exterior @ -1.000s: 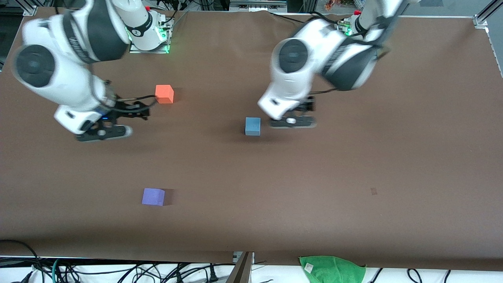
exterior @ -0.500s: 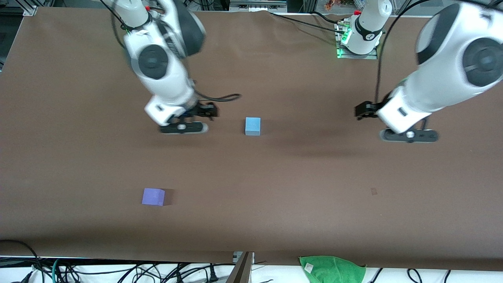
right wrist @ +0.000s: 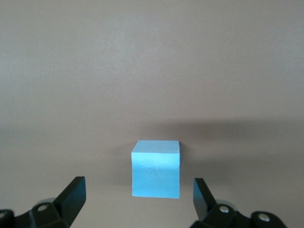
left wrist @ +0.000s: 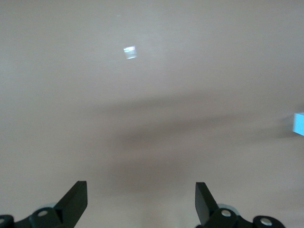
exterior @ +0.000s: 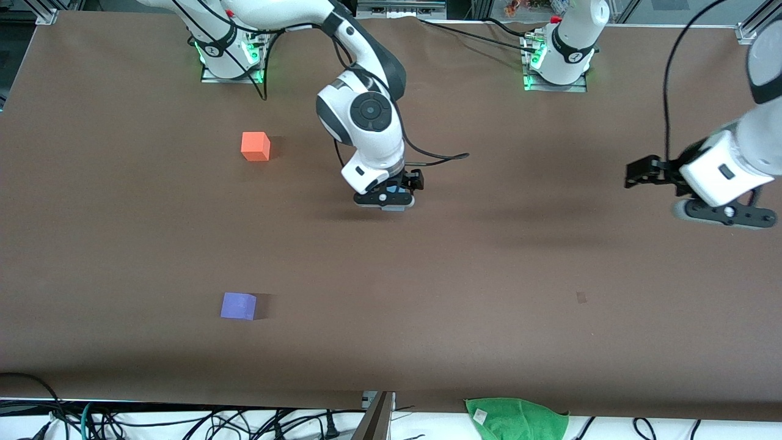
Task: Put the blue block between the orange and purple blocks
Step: 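Grasp the blue cube with the right gripper while the left gripper withdraws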
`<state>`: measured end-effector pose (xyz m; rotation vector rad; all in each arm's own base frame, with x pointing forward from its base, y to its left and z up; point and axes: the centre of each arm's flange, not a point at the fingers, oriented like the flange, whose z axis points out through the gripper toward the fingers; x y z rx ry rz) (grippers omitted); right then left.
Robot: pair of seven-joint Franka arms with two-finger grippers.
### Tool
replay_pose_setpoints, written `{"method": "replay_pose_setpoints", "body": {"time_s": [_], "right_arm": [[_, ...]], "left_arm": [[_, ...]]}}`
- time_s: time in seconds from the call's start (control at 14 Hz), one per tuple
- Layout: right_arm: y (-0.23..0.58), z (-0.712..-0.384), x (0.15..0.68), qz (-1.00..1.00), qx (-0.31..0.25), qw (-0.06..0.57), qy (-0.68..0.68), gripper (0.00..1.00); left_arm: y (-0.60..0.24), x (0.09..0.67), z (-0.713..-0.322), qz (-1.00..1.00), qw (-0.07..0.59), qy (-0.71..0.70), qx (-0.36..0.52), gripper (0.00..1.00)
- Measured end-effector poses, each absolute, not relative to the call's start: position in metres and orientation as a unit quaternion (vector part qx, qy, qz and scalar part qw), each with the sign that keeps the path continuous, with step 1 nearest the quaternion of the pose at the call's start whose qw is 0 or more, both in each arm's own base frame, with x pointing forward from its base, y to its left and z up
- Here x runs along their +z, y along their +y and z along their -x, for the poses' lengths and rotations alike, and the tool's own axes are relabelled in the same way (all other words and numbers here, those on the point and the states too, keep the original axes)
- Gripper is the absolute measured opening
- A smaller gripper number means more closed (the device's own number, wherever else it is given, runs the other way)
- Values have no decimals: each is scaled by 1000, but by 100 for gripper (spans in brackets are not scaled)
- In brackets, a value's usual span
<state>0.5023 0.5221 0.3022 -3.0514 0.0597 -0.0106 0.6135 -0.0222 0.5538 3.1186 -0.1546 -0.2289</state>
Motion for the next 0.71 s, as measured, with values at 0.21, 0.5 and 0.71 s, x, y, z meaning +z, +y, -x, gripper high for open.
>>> {"method": "replay_pose_setpoints", "body": {"time_s": [0.21,0.5,0.71], "right_arm": [[524,-501,292,999,-2,39,16,100],[525,-493,266,1000,-10,11,-7,100],[531,-485,247,1000,-14,13,-15,100]], "left_arm": [[-3,554,-583,-999,-5,-38,-33,100],[-17,576,-544,-999,-8,-49,-11,100],[-32,574,-546,-999,-9,-42,-8,100]]}}
